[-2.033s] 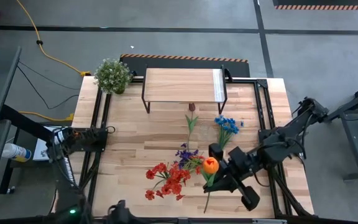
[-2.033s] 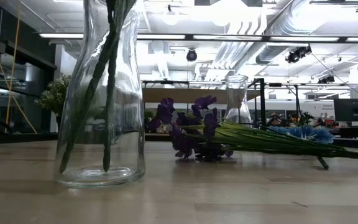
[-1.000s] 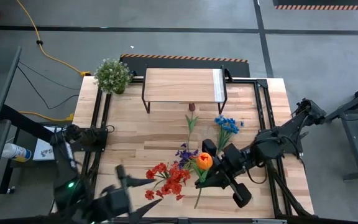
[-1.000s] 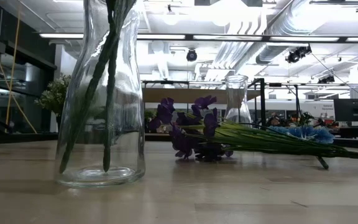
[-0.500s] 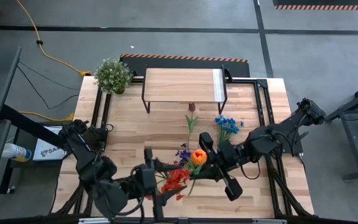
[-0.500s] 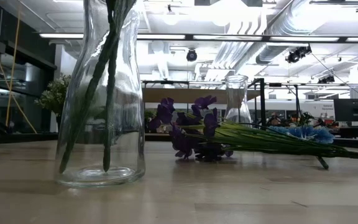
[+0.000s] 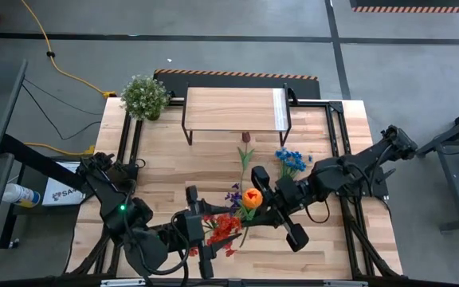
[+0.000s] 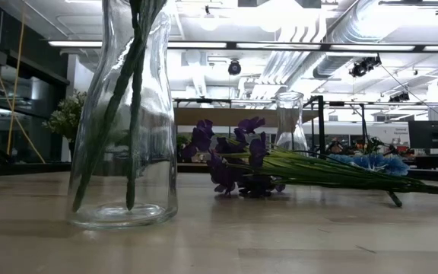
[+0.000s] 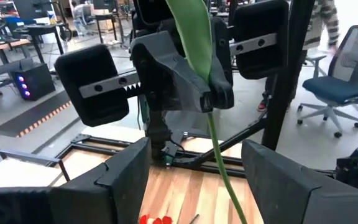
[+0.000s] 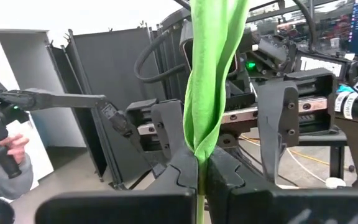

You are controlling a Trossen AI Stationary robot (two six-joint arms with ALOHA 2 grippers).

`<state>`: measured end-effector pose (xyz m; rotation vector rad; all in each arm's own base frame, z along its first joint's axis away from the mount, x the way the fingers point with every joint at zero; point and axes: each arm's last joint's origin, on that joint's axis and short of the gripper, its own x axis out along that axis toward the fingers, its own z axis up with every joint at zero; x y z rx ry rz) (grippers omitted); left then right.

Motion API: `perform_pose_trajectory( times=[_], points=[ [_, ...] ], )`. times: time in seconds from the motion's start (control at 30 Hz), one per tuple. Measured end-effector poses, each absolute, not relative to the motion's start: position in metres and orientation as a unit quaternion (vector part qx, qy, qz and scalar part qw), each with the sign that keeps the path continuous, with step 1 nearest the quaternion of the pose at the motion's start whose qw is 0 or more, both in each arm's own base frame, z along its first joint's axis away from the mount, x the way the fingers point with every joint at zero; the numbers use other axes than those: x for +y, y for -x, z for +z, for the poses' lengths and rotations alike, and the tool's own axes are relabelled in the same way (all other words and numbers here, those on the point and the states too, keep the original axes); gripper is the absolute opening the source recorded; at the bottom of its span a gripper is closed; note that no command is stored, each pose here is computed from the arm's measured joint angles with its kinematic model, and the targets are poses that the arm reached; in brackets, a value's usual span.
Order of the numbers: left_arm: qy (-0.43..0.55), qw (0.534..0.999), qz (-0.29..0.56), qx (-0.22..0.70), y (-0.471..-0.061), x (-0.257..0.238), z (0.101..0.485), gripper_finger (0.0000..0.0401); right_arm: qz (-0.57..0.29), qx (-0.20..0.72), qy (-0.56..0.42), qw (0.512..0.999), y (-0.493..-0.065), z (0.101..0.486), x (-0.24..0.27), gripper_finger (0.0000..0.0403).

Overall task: Pick and place flowers into a vace then onto a shelf
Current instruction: Put the orange flower into the bottom transparent vase

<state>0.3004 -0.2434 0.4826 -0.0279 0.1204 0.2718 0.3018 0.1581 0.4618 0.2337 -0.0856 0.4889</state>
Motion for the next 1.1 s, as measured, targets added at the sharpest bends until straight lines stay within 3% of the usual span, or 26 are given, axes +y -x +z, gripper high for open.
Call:
perform_pose_trajectory(
  times=[1.1],
  points=[
    [0.050, 0.989, 0.123, 0.067, -0.332, -0.225, 0.473, 0.0282, 0.264, -0.046, -0.108, 0.958, -0.302, 0.463, 0.157, 0.0000]
  ],
)
